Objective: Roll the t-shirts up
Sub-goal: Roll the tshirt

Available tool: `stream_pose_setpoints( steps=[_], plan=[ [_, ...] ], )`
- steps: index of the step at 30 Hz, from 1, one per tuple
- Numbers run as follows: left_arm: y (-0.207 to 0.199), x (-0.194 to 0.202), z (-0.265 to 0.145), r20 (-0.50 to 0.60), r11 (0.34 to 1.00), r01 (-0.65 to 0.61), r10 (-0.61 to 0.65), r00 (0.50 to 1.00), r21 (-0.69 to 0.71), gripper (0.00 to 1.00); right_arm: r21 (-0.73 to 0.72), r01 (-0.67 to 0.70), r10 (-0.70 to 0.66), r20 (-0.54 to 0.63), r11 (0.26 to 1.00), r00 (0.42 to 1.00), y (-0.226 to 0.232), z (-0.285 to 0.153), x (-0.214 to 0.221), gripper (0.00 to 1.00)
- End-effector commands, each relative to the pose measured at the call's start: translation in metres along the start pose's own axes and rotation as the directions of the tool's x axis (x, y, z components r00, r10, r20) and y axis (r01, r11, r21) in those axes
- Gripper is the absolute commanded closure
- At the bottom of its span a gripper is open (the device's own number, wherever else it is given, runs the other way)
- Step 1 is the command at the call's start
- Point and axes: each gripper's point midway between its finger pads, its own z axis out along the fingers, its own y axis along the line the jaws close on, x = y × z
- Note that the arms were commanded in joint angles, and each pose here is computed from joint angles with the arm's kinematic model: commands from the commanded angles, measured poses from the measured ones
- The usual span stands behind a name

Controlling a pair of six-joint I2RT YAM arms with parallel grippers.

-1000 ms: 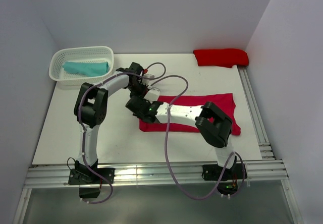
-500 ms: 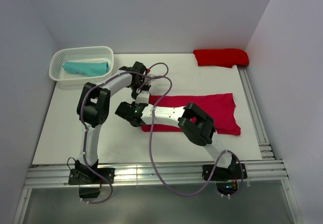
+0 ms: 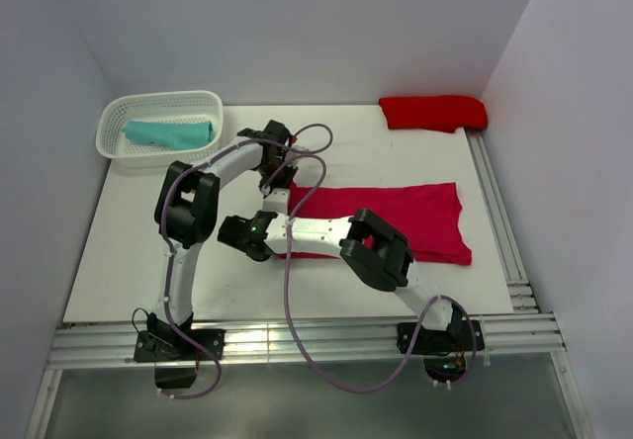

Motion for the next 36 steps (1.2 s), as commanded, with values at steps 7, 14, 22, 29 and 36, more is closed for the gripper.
stream_pose_setpoints(
  steps=[7, 14, 22, 29, 36],
  plan=[
    [0.000, -0.016, 0.003, 0.033, 1.000, -0.009, 0.010, 0.999, -0.013, 0.98, 0.094, 0.064, -0.057, -0.075, 0.994, 0.996, -0.020, 0.007, 0.037, 0.56],
    [-0.009, -0.024, -0.005, 0.062, 0.999, -0.026, 0.025, 0.998, 0.025, 0.70, 0.007, -0.028, 0.028, -0.118, 1.000, 0.993, -0.014, 0.008, 0.043, 0.78],
    [-0.020, -0.057, -0.040, 0.153, 0.987, -0.051, 0.028, 0.988, 0.150, 0.43, -0.223, -0.297, 0.248, -0.223, 0.928, 0.943, -0.007, 0.007, 0.030, 0.84],
    [-0.020, -0.070, -0.083, 0.245, 0.943, -0.063, -0.020, 0.969, 0.327, 0.35, -0.392, -0.553, 0.424, -0.371, 0.735, 0.826, -0.011, 0.005, 0.018, 0.86],
    [-0.010, -0.050, -0.084, 0.252, 0.907, -0.087, -0.022, 0.967, 0.412, 0.34, -0.430, -0.731, 0.525, -0.510, 0.530, 0.681, -0.026, 0.013, 0.025, 0.87]
  ],
)
